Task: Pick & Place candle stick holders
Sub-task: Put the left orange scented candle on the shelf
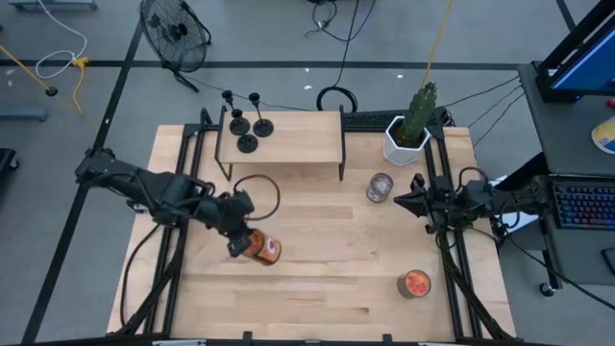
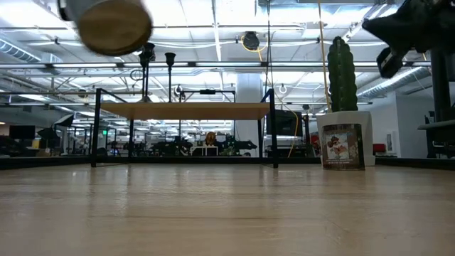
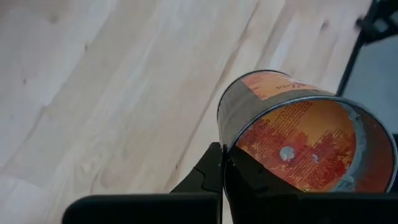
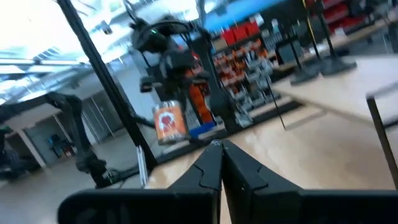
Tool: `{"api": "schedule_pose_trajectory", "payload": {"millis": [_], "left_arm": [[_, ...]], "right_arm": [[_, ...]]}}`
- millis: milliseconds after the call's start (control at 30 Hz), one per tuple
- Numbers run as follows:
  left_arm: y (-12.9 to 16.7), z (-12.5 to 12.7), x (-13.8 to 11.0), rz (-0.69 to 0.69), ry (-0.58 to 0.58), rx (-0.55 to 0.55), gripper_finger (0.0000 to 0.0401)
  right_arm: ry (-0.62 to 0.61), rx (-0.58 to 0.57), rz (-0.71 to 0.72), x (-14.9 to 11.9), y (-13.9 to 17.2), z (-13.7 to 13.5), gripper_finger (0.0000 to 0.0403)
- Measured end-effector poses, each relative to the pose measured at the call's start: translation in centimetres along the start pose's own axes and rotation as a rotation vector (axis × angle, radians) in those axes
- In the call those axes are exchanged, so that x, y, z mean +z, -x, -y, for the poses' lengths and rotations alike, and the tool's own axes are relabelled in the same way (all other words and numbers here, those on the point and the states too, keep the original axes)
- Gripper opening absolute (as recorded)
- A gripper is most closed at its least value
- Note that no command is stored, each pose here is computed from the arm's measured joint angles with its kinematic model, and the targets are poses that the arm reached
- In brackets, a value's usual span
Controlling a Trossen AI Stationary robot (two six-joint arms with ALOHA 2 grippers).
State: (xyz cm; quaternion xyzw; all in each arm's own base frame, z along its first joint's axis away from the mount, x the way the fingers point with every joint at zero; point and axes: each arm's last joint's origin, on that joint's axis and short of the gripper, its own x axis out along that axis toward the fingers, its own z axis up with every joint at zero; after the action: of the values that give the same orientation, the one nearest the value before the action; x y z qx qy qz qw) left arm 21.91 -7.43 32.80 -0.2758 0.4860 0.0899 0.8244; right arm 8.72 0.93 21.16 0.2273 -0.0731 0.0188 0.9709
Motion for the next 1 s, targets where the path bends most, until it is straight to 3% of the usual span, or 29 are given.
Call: {"api": "schedule_pose_trajectory", "payload": {"millis": [233, 533, 767, 1000], "left_arm": [[0.0, 0.1, 2.7, 0.068, 0.017, -0.015, 0.0], [-0.1, 0.4, 6.3, 0.116, 0.082, -0.032, 0.0], [-1.0, 1.2, 8.9, 0.13, 0.061, -0.018, 0.0], [-2.1, 1.7, 11.2, 0.147, 0.035, 0.005, 0.0]], "right_arm": [[0.091, 0.085, 0.072, 0.8, -1.1, -0.7, 0.0], [0.127, 0.098, 0.036, 0.1, -3.5, -0.9, 0.0006], [0.129, 0.1, 0.019, 0.2, -5.4, -1.3, 0.0048], [0.181, 0.153, -0.048, 2.0, -8.2, -2.9, 0.0104]]}}
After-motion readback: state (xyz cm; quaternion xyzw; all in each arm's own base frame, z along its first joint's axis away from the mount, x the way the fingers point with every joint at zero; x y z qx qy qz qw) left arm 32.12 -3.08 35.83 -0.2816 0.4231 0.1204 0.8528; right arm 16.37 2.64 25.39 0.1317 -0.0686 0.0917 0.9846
